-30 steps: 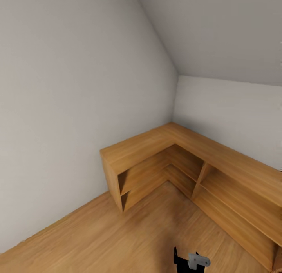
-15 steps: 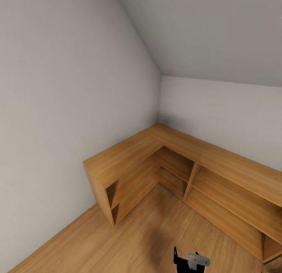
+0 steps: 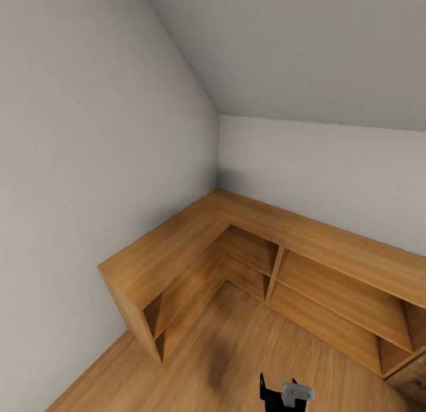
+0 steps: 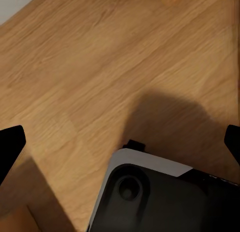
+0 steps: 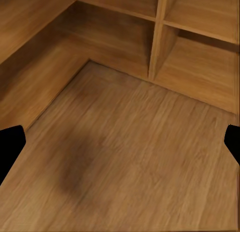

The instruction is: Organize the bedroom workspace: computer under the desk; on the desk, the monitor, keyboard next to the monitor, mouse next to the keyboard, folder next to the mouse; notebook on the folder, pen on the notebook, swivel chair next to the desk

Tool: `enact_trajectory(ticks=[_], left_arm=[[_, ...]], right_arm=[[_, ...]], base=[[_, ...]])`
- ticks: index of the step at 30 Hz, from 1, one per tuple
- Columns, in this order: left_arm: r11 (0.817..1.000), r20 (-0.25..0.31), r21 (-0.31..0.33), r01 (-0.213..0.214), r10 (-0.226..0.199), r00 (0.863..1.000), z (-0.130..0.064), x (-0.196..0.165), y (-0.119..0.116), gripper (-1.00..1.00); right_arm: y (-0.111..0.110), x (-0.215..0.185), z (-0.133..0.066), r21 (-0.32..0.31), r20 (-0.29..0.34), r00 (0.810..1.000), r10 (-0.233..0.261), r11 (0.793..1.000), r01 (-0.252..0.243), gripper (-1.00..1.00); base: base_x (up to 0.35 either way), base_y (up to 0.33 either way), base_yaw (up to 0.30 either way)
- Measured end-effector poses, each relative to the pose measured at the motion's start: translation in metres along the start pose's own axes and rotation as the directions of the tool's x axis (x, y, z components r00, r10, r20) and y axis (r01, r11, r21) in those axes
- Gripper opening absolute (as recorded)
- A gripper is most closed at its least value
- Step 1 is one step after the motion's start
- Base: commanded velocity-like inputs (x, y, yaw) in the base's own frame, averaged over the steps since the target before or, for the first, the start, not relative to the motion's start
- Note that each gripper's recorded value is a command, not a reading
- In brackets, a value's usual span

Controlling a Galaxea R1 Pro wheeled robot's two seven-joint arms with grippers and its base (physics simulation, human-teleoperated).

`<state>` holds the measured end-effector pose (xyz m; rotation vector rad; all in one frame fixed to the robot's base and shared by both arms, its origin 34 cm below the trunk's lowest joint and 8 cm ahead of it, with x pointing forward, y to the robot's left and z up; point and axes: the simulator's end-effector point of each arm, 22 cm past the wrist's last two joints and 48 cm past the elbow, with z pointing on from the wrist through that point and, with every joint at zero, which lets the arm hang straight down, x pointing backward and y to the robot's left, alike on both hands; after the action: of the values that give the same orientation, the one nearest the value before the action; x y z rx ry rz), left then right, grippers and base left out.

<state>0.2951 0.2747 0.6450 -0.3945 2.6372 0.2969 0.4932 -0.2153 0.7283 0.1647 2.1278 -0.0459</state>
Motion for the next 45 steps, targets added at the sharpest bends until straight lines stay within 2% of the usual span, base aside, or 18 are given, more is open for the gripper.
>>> enact_trajectory(ticks=[9, 20, 34, 45], left_arm=[[1.0, 0.002, 0.0, 0.001, -0.001, 1.0, 0.0, -0.0007, -0.0003, 1.0], [1.0, 0.005, 0.001, 0.001, -0.001, 1.0, -0.0001, -0.0022, -0.0006, 1.0], [1.0, 0.01, 0.003, 0.002, -0.002, 1.0, -0.0002, -0.0042, -0.0012, 1.0], [1.0, 0.014, 0.005, 0.002, -0.002, 1.0, -0.0006, -0.0056, -0.0017, 1.0]], right_arm=[[0.0005, -0.0003, -0.0003, -0.002, 0.001, 1.0, -0.001, 1.0, 0.001, 1.0], [0.0009, -0.002, -0.0002, -0.004, 0.005, 1.0, -0.002, 1.0, 0.002, 1.0], [0.0012, -0.0043, -0.0002, -0.005, 0.01, 1.0, -0.002, 1.0, 0.002, 1.0], [0.0017, -0.0066, -0.0004, -0.006, 0.015, 1.0, -0.002, 1.0, 0.002, 1.0]], base=[[0.02, 0.052, -0.299], [0.002, 0.205, -0.299], [0.002, 0.028, -0.299], [0.209, 0.076, -0.299]])
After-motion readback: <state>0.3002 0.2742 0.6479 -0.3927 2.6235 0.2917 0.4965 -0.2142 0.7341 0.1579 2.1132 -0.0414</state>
